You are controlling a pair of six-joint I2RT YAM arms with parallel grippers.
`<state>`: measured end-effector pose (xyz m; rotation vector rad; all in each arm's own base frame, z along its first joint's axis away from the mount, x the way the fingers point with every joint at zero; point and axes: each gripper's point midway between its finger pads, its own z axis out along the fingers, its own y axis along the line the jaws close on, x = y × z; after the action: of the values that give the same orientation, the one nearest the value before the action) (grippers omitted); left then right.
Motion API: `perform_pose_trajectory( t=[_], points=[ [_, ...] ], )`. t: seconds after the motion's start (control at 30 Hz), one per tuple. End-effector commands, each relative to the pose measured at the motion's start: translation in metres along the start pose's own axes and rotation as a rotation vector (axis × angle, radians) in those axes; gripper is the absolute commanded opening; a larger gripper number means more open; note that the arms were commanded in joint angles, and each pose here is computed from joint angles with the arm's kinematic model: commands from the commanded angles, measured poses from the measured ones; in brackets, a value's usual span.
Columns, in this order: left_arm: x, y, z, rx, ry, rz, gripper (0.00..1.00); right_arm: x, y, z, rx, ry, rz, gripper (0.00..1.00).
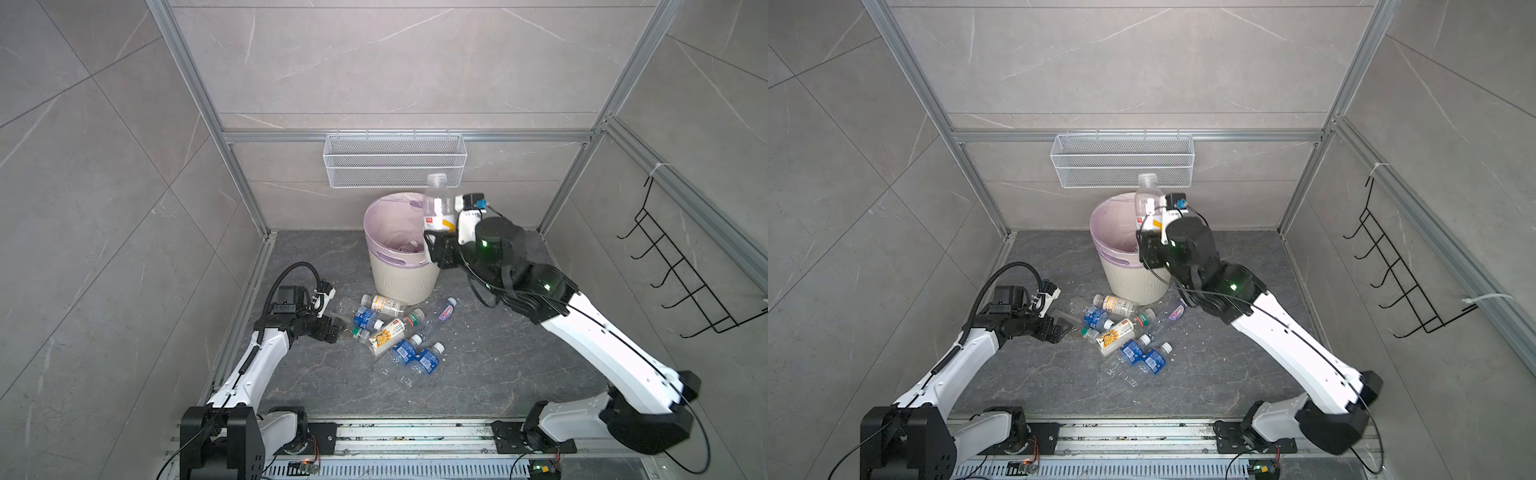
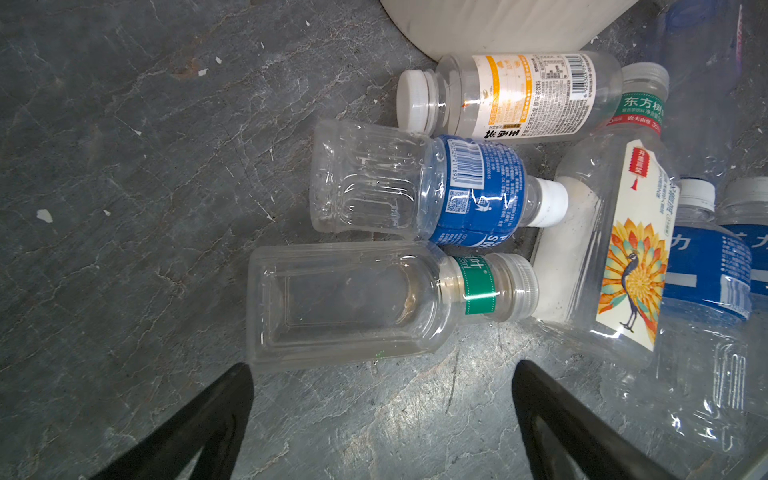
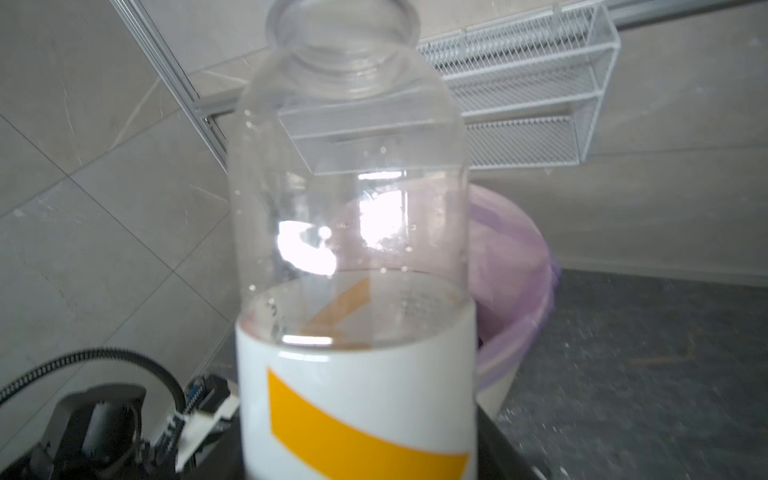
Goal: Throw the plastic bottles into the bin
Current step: 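Open the right gripper above the bin to drop the bottle, then withdraw the right gripper from the bin and lower it toward the bottles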
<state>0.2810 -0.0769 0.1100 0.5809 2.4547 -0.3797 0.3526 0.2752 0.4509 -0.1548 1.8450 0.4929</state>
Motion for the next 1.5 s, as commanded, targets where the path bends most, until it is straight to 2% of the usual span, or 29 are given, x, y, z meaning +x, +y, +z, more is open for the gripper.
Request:
perform_pose_trajectory(
  t=[0.0, 0.03, 0.07, 0.13, 0.27, 0.47, 1.03, 1.47],
  points=[
    [-0.01, -0.001, -0.004, 0.017, -0.021, -0.016, 0.99, -0.012, -0.019, 0.064, 0.139, 0.015, -0.027, 0.8],
    [-0.01, -0.001, -0.004, 0.017, -0.019, -0.015, 0.99, -0.017, -0.029, 0.077, 0.172, 0.027, -0.01, 0.94],
    [-0.011, -0.002, -0.005, 0.017, -0.02, -0.015, 1.0, -0.02, -0.04, 0.086, 0.203, 0.047, 0.02, 0.99],
    [-0.012, -0.002, -0.009, 0.011, -0.03, -0.008, 0.99, -0.028, -0.043, 0.087, 0.219, 0.049, 0.035, 0.99],
    [-0.012, -0.001, -0.011, -0.004, -0.043, 0.001, 1.0, -0.049, -0.031, 0.072, 0.142, -0.034, 0.048, 0.99],
    [-0.014, 0.0, -0.012, -0.011, -0.049, 0.009, 1.0, -0.047, -0.032, 0.039, 0.108, -0.036, 0.056, 0.99],
    [-0.015, 0.003, -0.015, -0.031, -0.047, 0.018, 1.0, 0.045, -0.087, -0.038, 0.185, 0.077, 0.085, 0.99],
    [-0.01, 0.006, -0.014, -0.05, -0.031, 0.033, 1.0, 0.102, -0.12, -0.076, 0.246, 0.15, 0.119, 0.99]
  ],
)
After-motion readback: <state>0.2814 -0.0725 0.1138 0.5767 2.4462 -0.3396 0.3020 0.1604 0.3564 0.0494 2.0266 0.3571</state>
